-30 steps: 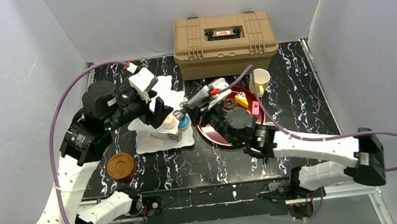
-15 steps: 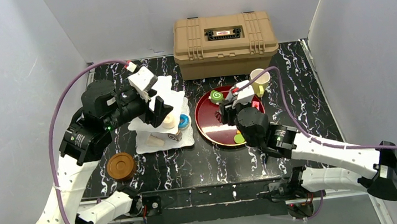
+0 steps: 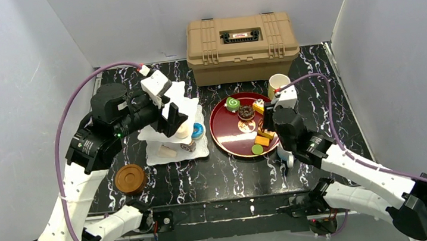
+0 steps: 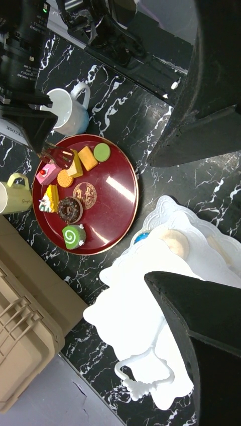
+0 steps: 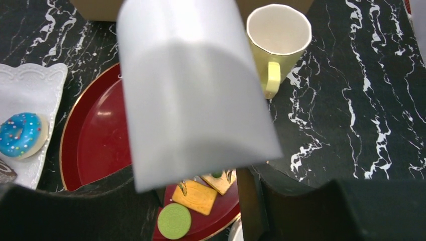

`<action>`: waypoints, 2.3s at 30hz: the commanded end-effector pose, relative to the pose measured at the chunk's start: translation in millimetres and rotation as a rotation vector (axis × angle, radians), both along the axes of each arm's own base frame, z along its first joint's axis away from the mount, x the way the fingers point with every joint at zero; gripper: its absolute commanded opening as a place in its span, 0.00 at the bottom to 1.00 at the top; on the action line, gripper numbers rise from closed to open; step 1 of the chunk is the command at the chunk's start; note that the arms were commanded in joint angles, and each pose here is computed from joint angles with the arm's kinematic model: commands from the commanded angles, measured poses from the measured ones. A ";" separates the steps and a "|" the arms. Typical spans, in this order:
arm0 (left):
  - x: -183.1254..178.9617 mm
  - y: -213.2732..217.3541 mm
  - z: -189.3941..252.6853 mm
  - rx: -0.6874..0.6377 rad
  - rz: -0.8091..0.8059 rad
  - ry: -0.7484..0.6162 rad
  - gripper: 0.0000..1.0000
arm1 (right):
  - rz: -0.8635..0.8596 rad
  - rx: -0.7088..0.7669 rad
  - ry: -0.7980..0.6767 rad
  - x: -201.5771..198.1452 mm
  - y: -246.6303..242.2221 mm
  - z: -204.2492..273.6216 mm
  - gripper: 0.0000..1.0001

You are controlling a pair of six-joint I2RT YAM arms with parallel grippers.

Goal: Serve the afternoon tea
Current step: Place the desert on the desert table, then pick up the desert from the tray.

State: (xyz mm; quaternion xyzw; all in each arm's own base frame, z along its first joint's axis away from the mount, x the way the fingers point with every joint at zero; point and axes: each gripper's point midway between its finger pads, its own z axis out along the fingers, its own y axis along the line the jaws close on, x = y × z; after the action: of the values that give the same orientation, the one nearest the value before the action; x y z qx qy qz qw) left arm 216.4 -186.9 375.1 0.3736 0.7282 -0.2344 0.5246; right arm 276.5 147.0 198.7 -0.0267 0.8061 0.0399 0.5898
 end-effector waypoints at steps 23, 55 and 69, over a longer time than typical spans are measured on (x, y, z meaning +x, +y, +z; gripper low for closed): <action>-7.5 6.3 6.3 0.013 -0.004 -0.021 0.90 | 0.008 0.037 -0.021 23.0 -7.3 -5.1 0.57; -6.0 7.3 16.6 0.010 -0.001 -0.052 0.98 | 0.153 0.008 0.034 32.7 10.8 -22.5 0.62; -5.7 9.9 15.3 0.015 0.011 -0.055 0.98 | 0.141 -0.031 -0.076 52.6 12.9 20.7 0.23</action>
State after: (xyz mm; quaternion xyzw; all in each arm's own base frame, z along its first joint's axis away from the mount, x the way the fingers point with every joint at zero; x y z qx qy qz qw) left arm 214.3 -181.6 379.7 0.3819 0.7250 -0.2208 0.5289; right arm 305.7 148.8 147.0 -0.1054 0.8336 0.0501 0.5398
